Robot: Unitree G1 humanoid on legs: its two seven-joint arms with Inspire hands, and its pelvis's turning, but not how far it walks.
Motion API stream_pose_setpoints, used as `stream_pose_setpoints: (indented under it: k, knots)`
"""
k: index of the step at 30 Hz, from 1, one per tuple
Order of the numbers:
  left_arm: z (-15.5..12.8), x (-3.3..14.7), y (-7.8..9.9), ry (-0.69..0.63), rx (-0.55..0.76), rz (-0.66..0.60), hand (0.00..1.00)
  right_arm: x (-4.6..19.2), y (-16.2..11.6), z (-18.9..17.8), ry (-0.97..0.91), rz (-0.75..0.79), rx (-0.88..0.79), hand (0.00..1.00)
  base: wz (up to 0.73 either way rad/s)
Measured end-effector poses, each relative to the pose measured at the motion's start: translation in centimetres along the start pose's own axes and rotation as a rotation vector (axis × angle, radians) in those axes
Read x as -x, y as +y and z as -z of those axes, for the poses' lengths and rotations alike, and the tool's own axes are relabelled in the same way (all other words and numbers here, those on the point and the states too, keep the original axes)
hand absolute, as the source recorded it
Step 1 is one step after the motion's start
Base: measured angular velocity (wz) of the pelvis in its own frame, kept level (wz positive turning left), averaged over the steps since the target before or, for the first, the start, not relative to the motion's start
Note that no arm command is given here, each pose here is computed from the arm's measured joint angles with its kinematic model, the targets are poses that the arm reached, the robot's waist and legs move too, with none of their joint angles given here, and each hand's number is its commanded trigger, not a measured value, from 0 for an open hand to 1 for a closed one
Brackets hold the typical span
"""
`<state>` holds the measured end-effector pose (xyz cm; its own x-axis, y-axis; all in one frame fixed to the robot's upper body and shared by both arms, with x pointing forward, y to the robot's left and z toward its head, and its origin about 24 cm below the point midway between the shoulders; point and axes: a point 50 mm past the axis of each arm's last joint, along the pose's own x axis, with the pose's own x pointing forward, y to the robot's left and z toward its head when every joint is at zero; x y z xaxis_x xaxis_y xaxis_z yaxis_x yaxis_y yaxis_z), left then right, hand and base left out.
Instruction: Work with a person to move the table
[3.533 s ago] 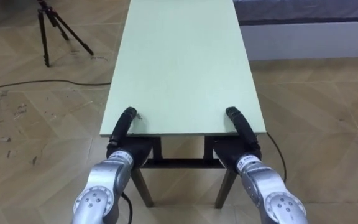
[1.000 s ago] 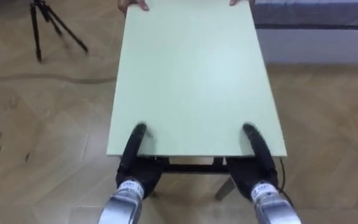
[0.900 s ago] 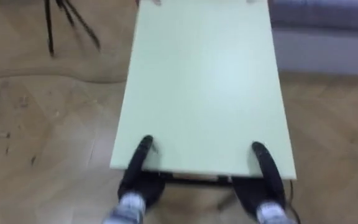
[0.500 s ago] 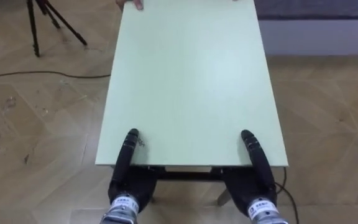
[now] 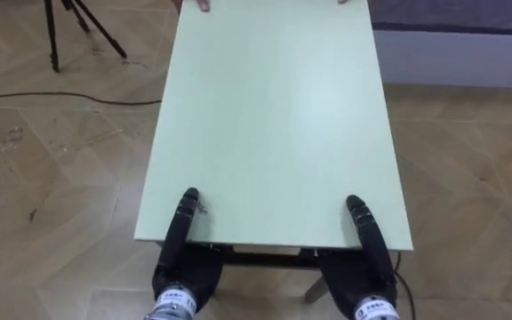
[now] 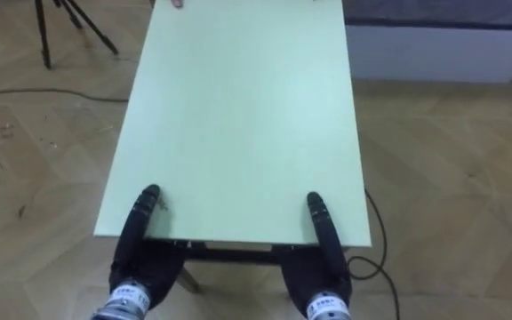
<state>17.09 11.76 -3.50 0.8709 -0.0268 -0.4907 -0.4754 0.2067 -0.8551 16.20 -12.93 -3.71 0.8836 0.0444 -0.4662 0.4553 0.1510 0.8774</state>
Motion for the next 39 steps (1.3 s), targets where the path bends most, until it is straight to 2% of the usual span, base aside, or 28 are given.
stream_pose_setpoints:
  k: [3,10,13,17,23,29,36,37,39]
  knots:
    - [0.2,-0.2,-0.4,0.016,0.01,0.012,1.0,-0.1,0.3,-0.3,-0.012,-0.023,0.008,1.0,0.23]
    - [0.4,-1.6,-3.7,0.029,-0.002,0.125,1.0,-1.5,3.0,-1.5,-0.067,-0.126,0.03,1.0,0.38]
    - [0.4,-1.9,-4.3,0.033,0.005,0.144,1.0,-1.8,3.6,-2.0,-0.072,-0.154,0.034,1.0,0.29]
    - [0.9,-2.3,-3.9,0.049,-0.013,0.135,1.0,-1.7,2.5,-2.2,-0.084,-0.153,0.006,1.0,0.19]
    - [1.1,-1.0,-1.0,0.061,0.019,0.063,1.0,-0.9,0.6,-2.0,-0.036,-0.102,0.043,1.0,-0.29]
    - [1.3,-1.2,-1.3,0.103,-0.036,0.088,1.0,0.2,-0.3,-2.0,-0.057,-0.086,-0.028,1.0,0.54]
    - [0.6,-0.5,-1.0,0.072,-0.034,0.102,1.0,0.4,0.1,-1.2,-0.026,-0.105,-0.014,1.0,-0.26]
    - [0.4,-0.5,-2.0,0.061,-0.054,0.147,1.0,0.3,0.7,-1.4,-0.034,-0.146,-0.03,1.0,0.09]
    - [-0.3,-0.8,-2.6,0.045,-0.113,0.172,1.0,0.3,0.7,-0.8,-0.022,-0.142,-0.076,1.0,0.05]
